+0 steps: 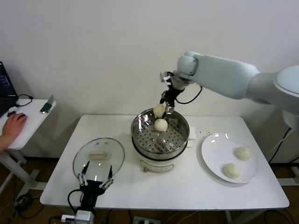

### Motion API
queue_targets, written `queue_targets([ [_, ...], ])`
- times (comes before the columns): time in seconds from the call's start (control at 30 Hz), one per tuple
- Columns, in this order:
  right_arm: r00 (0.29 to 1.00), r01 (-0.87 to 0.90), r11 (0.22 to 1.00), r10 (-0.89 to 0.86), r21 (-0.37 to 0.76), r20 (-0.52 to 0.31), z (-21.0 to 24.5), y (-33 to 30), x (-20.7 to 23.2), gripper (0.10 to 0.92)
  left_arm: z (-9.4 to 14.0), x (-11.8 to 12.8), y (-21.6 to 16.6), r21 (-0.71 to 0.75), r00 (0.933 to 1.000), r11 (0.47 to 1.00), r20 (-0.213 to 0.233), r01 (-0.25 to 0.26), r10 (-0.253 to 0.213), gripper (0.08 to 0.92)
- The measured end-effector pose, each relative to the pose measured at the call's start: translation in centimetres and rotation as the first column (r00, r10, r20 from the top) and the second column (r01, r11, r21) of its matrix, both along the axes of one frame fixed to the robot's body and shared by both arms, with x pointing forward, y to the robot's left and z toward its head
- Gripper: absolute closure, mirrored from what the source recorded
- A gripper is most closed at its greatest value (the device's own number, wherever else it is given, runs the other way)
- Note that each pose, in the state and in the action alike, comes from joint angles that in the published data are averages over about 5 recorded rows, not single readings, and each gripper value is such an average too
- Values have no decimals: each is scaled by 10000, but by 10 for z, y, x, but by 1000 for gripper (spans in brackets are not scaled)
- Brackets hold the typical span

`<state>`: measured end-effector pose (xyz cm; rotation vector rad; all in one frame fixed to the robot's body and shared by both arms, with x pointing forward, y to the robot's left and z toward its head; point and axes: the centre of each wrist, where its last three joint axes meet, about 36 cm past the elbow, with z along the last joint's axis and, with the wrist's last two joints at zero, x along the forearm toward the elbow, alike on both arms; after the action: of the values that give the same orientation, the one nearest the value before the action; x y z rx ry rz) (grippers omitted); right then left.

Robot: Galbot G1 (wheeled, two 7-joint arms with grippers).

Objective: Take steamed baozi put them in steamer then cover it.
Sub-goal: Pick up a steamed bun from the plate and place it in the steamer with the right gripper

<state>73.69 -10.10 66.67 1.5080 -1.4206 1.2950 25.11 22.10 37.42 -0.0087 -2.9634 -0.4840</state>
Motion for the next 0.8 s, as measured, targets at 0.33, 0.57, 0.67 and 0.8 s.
queue_targets([
  [0.33,9969,-481,9984,462,-295,-630,-56,40,-9,310,-1,3,5,138,10000,9999,21,28,-28,177],
  [0.57,9955,-551,9976,517,-420,-793,-80,46,-10,309,-3,3,7,190,10000,9998,-1,34,-34,177],
  [0.67,9954,-568,9972,528,-491,-793,-85,48,-11,300,-3,3,7,195,10000,9998,-10,38,-38,177],
  [0.8,9959,-570,9968,527,-565,-742,-88,50,-11,243,-4,4,7,196,10000,9998,-13,37,-37,177],
])
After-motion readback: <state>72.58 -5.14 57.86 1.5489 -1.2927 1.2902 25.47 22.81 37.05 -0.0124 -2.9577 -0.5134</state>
